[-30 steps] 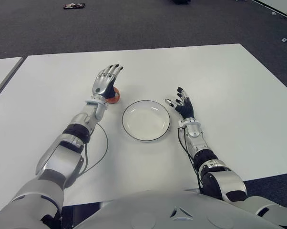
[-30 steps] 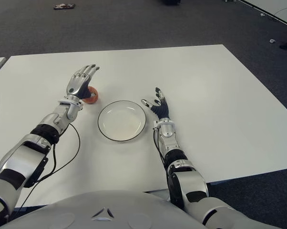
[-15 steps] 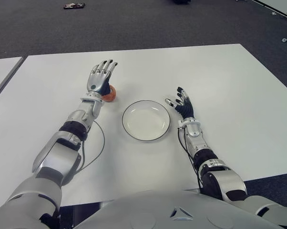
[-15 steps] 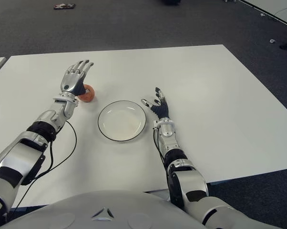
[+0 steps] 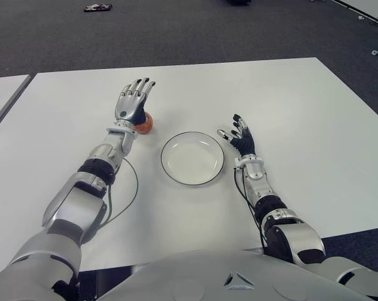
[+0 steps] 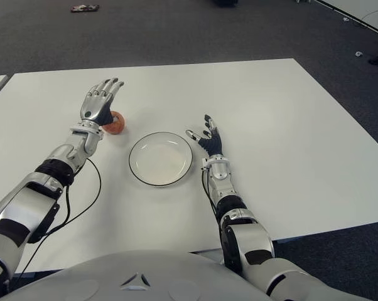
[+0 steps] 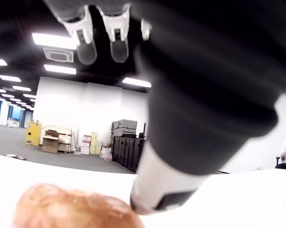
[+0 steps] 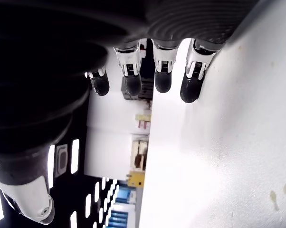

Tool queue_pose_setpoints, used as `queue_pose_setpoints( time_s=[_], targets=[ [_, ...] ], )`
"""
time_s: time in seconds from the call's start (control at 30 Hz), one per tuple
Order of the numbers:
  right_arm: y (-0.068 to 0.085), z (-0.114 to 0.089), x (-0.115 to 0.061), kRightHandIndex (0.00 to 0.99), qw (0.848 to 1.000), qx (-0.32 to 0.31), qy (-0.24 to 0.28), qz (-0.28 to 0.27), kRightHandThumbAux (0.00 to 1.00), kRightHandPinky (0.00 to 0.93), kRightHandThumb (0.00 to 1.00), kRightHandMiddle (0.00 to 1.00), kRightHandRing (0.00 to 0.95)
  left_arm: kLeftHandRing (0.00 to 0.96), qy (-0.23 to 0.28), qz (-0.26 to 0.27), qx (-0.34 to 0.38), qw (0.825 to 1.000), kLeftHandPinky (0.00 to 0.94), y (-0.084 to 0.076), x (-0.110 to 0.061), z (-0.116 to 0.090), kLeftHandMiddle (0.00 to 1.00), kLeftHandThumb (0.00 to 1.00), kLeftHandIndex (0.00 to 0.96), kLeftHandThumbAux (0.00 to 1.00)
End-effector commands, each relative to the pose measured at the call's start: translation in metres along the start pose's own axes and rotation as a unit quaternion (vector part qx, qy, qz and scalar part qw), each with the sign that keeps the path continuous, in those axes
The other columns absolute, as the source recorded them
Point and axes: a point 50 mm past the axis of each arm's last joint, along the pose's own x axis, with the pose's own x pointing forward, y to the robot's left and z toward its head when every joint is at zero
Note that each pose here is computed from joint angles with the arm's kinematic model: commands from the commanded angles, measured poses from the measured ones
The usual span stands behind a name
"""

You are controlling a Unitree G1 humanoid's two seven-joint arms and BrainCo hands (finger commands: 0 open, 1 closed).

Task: Put the apples into the plate.

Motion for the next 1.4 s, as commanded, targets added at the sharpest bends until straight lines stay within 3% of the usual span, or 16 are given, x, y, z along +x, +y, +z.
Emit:
queue_pose_setpoints(
  time_s=[0.03,0.7,0.93,1.17,1.4],
  targets=[
    [0.007,-0.024,-0.012,0.000,0.998,0.001,0.066,0.012,0.701,0.043,0.126,0.000,0.007,0.000,0.005,-0.019,-0.003,1.000,0.000,-0.002,-0.002,-0.001,0.000,0.000,0.000,0.338],
    [0.004,-0.025,-0.014,0.000,0.998,0.000,0.064,0.013,0.694,0.051,0.139,0.000,0.007,0.000,0.014,-0.033,-0.036,0.999,0.000,-0.007,-0.004,0.003,0.000,0.000,0.000,0.341],
    [0.003,-0.026,-0.014,0.000,0.998,0.001,0.065,0.012,0.691,0.047,0.144,0.000,0.006,0.000,0.039,-0.031,-0.080,0.996,0.000,-0.011,-0.005,0.001,0.000,0.006,0.000,0.345],
    [0.002,-0.026,-0.014,0.000,0.998,0.001,0.065,0.013,0.694,0.044,0.144,0.000,0.005,0.000,0.094,-0.025,-0.197,0.975,0.000,-0.012,-0.006,-0.001,0.000,0.000,0.000,0.331],
    [0.002,-0.026,-0.014,0.000,0.998,-0.002,0.067,0.015,0.695,0.044,0.144,0.000,0.004,0.000,0.131,-0.034,-0.259,0.956,0.000,-0.011,-0.004,-0.006,0.000,0.000,0.000,0.336]
  ],
)
